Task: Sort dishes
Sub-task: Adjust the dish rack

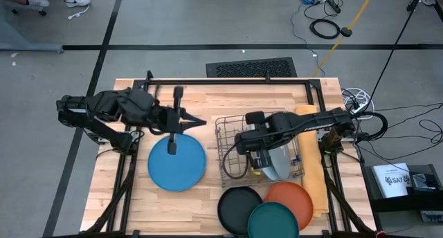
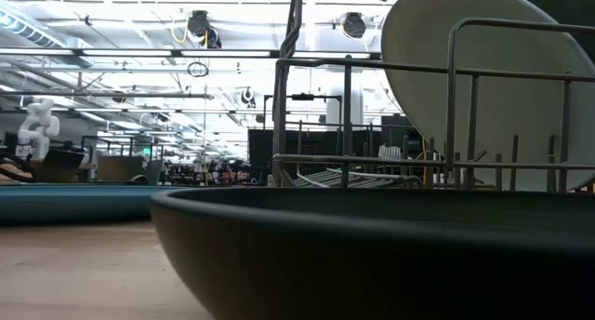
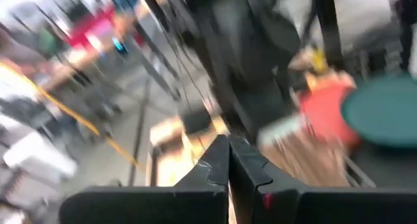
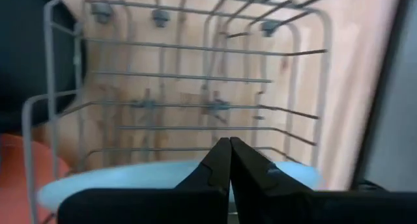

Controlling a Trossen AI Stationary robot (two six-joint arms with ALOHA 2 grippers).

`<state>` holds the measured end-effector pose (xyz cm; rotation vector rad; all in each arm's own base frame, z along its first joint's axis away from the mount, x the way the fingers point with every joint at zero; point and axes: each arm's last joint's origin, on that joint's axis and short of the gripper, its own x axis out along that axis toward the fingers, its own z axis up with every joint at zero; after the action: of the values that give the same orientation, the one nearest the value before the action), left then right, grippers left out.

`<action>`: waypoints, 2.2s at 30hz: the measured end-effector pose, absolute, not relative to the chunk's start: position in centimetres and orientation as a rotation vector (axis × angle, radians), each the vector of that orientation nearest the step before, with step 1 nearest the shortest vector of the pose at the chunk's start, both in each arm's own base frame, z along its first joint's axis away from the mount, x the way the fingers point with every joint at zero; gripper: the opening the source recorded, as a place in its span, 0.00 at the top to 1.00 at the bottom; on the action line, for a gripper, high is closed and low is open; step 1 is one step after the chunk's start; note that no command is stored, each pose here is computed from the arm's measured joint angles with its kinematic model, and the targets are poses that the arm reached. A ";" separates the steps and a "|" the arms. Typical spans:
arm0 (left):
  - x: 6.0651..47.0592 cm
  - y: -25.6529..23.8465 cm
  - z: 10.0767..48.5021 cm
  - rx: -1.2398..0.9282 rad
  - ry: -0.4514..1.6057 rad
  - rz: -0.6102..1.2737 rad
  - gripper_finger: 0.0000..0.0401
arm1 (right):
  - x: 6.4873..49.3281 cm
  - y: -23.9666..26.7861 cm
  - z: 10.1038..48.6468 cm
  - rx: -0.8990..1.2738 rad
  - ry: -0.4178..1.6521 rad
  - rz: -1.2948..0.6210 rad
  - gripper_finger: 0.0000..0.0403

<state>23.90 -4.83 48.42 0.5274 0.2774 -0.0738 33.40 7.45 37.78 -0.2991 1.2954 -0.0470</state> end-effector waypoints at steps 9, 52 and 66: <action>23.1 -4.7 43.4 0.373 0.686 -0.086 1.00 | 29.2 7.2 44.4 -0.309 1.028 -0.126 1.00; 34.6 -6.2 23.5 1.363 0.839 -0.139 0.71 | 22.7 6.3 49.6 -0.259 0.772 -0.185 1.00; 34.8 -2.1 23.5 1.416 0.990 0.017 0.97 | 22.7 6.3 49.6 -0.249 0.774 -0.189 1.00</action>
<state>34.82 -2.14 23.50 1.4158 0.9904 0.0168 22.65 6.32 49.61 -0.2495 0.7737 -0.1893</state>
